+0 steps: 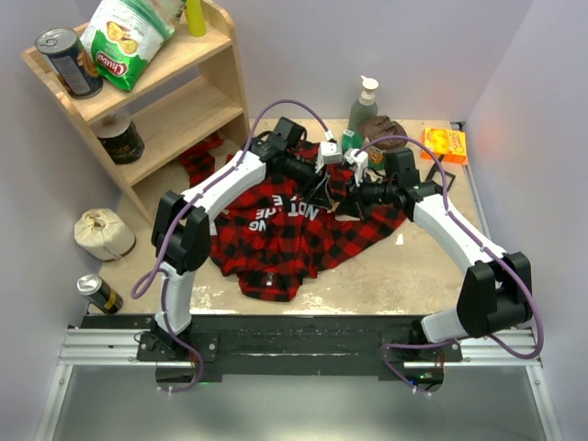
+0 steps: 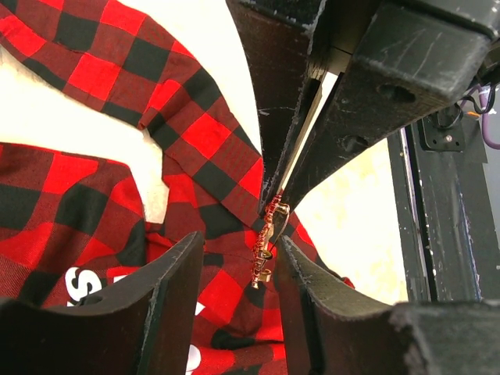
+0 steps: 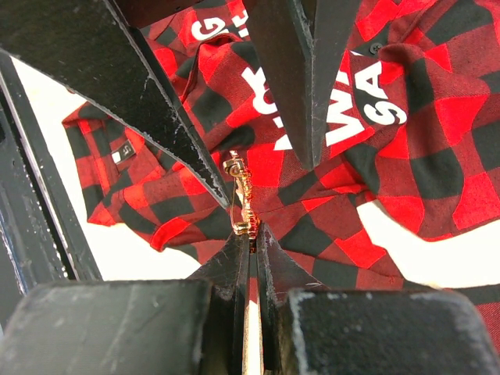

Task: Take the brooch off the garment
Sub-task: Adjust the brooch.

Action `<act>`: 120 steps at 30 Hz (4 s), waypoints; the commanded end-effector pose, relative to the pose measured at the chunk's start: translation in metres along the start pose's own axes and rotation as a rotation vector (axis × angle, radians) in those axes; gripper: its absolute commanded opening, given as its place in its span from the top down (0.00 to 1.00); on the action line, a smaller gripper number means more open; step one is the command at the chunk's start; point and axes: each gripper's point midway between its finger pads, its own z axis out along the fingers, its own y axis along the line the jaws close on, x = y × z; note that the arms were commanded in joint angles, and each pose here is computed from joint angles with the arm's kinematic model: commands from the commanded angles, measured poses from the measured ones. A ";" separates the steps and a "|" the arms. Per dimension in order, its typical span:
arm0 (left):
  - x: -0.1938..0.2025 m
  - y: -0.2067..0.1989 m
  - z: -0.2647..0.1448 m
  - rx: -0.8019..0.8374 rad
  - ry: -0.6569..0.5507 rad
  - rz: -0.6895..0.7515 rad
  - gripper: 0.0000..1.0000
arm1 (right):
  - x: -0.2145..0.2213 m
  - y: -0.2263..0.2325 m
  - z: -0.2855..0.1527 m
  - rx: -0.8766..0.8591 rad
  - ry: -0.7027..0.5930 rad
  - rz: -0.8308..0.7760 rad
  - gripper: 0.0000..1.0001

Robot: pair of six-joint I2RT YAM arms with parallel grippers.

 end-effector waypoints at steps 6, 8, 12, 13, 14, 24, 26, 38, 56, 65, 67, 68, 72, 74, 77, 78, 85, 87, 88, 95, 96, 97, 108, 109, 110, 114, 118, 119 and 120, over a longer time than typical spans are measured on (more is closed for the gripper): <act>-0.031 0.002 -0.014 -0.036 -0.058 0.083 0.42 | -0.022 0.017 -0.005 -0.063 -0.048 -0.052 1.00; -0.026 0.000 -0.011 -0.019 -0.055 0.069 0.41 | -0.022 0.017 -0.006 -0.061 -0.048 -0.052 1.00; -0.025 -0.003 -0.010 0.009 -0.061 0.065 0.44 | -0.021 0.018 -0.006 -0.061 -0.049 -0.053 1.00; -0.024 -0.003 -0.009 0.010 -0.059 0.067 0.48 | -0.022 0.017 -0.007 -0.059 -0.050 -0.054 1.00; -0.025 -0.002 -0.010 0.006 -0.060 0.068 0.51 | -0.022 0.018 -0.006 -0.060 -0.050 -0.054 1.00; -0.033 -0.003 -0.020 -0.014 -0.071 0.093 0.44 | -0.022 0.017 -0.007 -0.055 -0.052 -0.058 1.00; -0.036 -0.003 -0.024 -0.020 -0.077 0.098 0.41 | -0.023 0.017 -0.007 -0.051 -0.053 -0.060 1.00; -0.036 0.009 -0.053 -0.074 -0.110 0.083 0.39 | -0.025 0.019 -0.008 -0.059 -0.062 -0.063 1.00; -0.050 0.010 -0.085 -0.287 -0.160 0.243 0.24 | -0.026 0.021 -0.007 -0.076 -0.064 -0.044 1.00; -0.044 0.012 -0.084 -0.306 -0.175 0.249 0.05 | -0.026 0.020 -0.006 -0.073 -0.062 -0.037 1.00; -0.039 0.013 -0.083 -0.309 -0.172 0.243 0.04 | -0.026 0.020 -0.005 -0.073 -0.062 -0.035 1.00; -0.039 0.013 -0.082 -0.306 -0.174 0.241 0.03 | -0.026 0.020 -0.005 -0.073 -0.062 -0.035 1.00; -0.035 0.015 -0.081 -0.304 -0.173 0.232 0.00 | -0.025 0.019 -0.004 -0.079 -0.059 -0.028 1.00; -0.032 0.016 -0.080 -0.301 -0.170 0.227 0.00 | -0.024 0.020 -0.003 -0.082 -0.059 -0.024 1.00; -0.025 0.015 -0.075 -0.277 -0.169 0.227 0.00 | -0.022 0.018 -0.001 -0.086 -0.053 -0.014 1.00; -0.021 0.015 -0.072 -0.264 -0.166 0.222 0.00 | -0.022 0.019 0.000 -0.090 -0.053 -0.012 1.00; 0.003 0.020 -0.057 -0.215 -0.137 0.182 0.00 | -0.019 0.015 0.006 -0.092 -0.042 0.015 1.00; 0.005 0.022 -0.057 -0.233 -0.129 0.189 0.00 | -0.018 0.014 0.008 -0.095 -0.035 0.030 1.00; 0.002 0.027 -0.059 -0.260 -0.130 0.201 0.00 | -0.017 0.013 0.009 -0.098 -0.031 0.035 1.00; -0.004 0.025 -0.062 -0.271 -0.148 0.213 0.00 | -0.016 0.012 0.013 -0.108 -0.025 0.049 1.00; -0.004 0.023 -0.058 -0.260 -0.147 0.214 0.00 | -0.015 0.012 0.013 -0.108 -0.025 0.051 1.00; -0.002 0.022 -0.055 -0.254 -0.143 0.210 0.00 | -0.016 0.012 0.012 -0.106 -0.026 0.050 1.00; -0.005 0.018 -0.055 -0.348 -0.124 0.321 0.00 | -0.014 0.017 0.013 -0.136 -0.019 0.070 1.00; -0.001 0.020 -0.056 -0.363 -0.113 0.320 0.00 | -0.012 0.016 0.015 -0.141 -0.013 0.082 1.00; -0.003 0.019 -0.058 -0.369 -0.114 0.326 0.00 | -0.013 0.016 0.015 -0.145 -0.014 0.080 1.00; 0.001 0.016 -0.059 -0.374 -0.104 0.362 0.00 | -0.011 0.016 0.018 -0.161 -0.003 0.106 1.00; 0.005 0.017 -0.061 -0.423 -0.066 0.410 0.00 | -0.008 0.015 0.020 -0.195 0.010 0.145 1.00; 0.003 0.013 -0.059 -0.427 -0.063 0.430 0.00 | -0.008 0.014 0.023 -0.215 0.015 0.165 1.00; 0.004 0.014 -0.059 -0.438 -0.053 0.452 0.00 | -0.005 0.015 0.023 -0.229 0.029 0.190 1.00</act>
